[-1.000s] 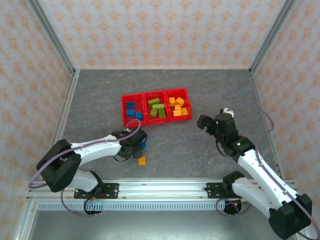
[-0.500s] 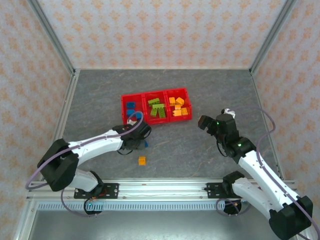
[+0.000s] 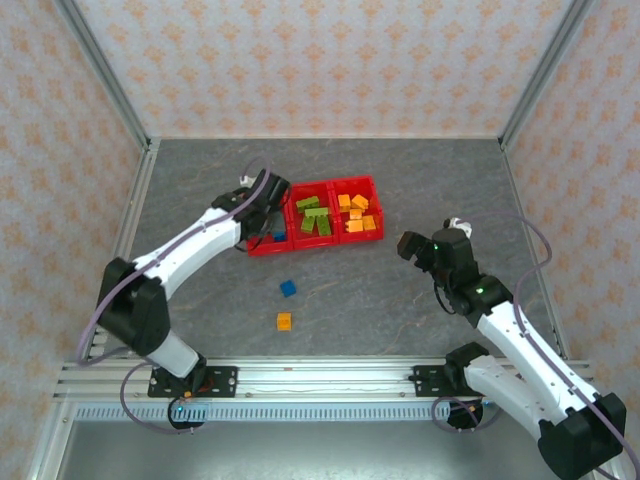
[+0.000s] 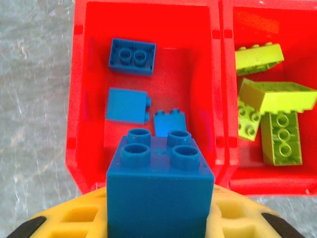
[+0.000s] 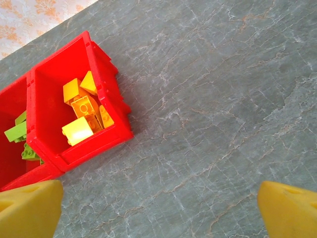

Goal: Sort the legos into containers by color
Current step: Place the lego in the container.

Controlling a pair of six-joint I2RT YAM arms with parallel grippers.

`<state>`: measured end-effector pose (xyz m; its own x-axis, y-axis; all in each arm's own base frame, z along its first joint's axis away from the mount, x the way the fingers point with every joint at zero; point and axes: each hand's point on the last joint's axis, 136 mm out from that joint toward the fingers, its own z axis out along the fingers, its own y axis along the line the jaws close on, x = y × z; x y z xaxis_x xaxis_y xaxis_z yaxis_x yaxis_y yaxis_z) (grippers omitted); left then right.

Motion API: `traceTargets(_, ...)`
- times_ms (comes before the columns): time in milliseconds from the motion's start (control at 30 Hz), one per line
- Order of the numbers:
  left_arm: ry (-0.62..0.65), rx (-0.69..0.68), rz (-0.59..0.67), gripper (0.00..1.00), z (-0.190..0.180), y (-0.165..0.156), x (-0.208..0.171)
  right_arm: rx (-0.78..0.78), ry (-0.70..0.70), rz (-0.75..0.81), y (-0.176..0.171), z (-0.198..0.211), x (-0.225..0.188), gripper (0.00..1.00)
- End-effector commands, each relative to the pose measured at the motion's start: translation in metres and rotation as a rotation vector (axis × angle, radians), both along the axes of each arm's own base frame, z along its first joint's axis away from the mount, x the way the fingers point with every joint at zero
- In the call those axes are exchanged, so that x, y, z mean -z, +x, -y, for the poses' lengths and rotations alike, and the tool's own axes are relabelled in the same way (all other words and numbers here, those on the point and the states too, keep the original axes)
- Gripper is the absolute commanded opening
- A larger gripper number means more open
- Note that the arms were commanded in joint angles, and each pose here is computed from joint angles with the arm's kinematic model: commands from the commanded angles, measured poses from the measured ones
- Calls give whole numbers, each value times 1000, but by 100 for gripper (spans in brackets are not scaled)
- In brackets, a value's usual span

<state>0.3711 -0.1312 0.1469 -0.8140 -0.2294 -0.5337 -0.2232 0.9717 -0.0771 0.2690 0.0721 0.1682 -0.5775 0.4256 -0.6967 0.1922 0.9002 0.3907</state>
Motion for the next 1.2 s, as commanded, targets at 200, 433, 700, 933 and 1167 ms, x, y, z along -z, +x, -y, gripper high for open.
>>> traceTargets(200, 134, 10, -61, 28, -16, 53, 26, 27, -57, 18, -3, 12, -8, 100)
traceTargets(433, 106, 9, -85, 35, -17, 80, 46, 34, -102, 20, -5, 19, -14, 100)
traceTargets(700, 54, 33, -83, 70, -12, 79, 42, 29, -98, 25, -5, 18, -13, 100)
traceTargets(933, 10, 41, 8, 88, -14, 66, 0, 22, -96, 18, -3, 16, -11, 100)
traceTargets(1167, -8, 57, 20, 99, -11, 28, -17, 19, -84, 11, -2, 13, -8, 100)
